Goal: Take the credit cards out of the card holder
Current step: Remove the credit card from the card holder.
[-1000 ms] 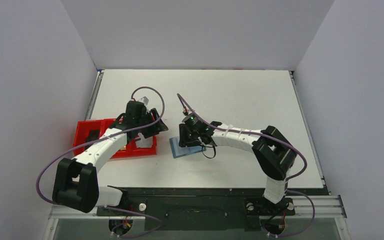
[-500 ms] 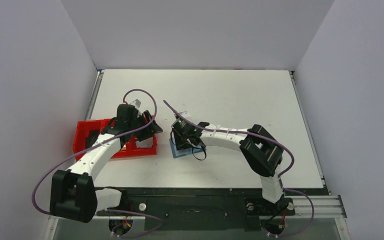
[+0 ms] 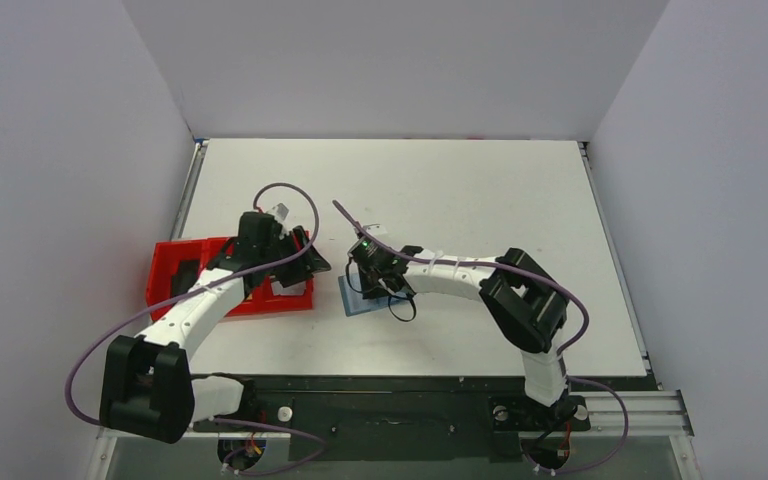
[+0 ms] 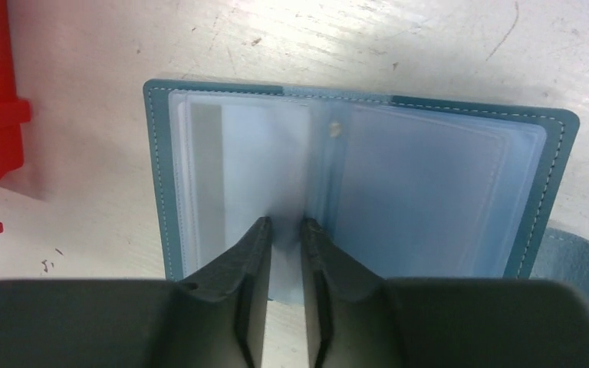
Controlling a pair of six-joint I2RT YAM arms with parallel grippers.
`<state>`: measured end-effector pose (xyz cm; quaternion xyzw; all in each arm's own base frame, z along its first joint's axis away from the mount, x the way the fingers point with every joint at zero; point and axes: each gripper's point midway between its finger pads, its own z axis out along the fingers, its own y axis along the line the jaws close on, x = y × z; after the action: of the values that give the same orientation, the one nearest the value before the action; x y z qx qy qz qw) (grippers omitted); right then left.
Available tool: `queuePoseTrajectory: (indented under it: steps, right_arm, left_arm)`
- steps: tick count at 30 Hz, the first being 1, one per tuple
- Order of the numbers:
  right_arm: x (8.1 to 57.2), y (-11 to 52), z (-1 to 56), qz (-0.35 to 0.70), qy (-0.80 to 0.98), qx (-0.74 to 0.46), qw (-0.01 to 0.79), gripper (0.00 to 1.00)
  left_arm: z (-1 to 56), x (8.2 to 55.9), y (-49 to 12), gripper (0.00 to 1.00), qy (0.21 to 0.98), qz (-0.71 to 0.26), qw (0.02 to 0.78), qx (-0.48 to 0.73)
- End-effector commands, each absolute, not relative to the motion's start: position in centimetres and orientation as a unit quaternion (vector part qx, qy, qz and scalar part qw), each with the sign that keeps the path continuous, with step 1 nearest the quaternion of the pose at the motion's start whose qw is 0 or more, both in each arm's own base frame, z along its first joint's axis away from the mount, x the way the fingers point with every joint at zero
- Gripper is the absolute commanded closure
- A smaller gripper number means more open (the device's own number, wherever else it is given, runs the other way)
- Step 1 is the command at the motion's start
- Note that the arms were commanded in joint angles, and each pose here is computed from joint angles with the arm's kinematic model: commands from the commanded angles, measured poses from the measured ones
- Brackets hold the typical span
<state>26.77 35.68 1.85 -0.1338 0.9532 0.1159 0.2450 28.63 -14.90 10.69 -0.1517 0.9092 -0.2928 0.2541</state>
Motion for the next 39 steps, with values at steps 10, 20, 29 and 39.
queuePoseTrajectory:
  steps: [10, 20, 29, 39]
  right_arm:
    - [24.2, 32.5, -3.5, 0.187, 0.97, -0.061, 0.145, 1.0]
    - [24.2, 31.6, -4.2, 0.24, 0.963, -0.009, 0.121, 1.0]
    - [24.3, 31.6, -4.5, 0.28, 0.954, 0.014, 0.106, 1.0]
    - [24.7, 31.9, -3.3, 0.303, 0.946, 0.019, 0.113, 0.97]
  left_arm:
    - [8.8, 28.2, -20.4, 0.5, 0.918, -0.311, 0.229, -0.092]
    - [6.2, 27.9, -23.7, 0.55, 0.922, -0.325, 0.194, -0.08]
    - [4.1, 27.9, -24.4, 0.56, 0.926, -0.325, 0.176, -0.078]
    - [3.9, 28.3, -25.0, 0.73, 0.924, -0.328, 0.179, -0.081]
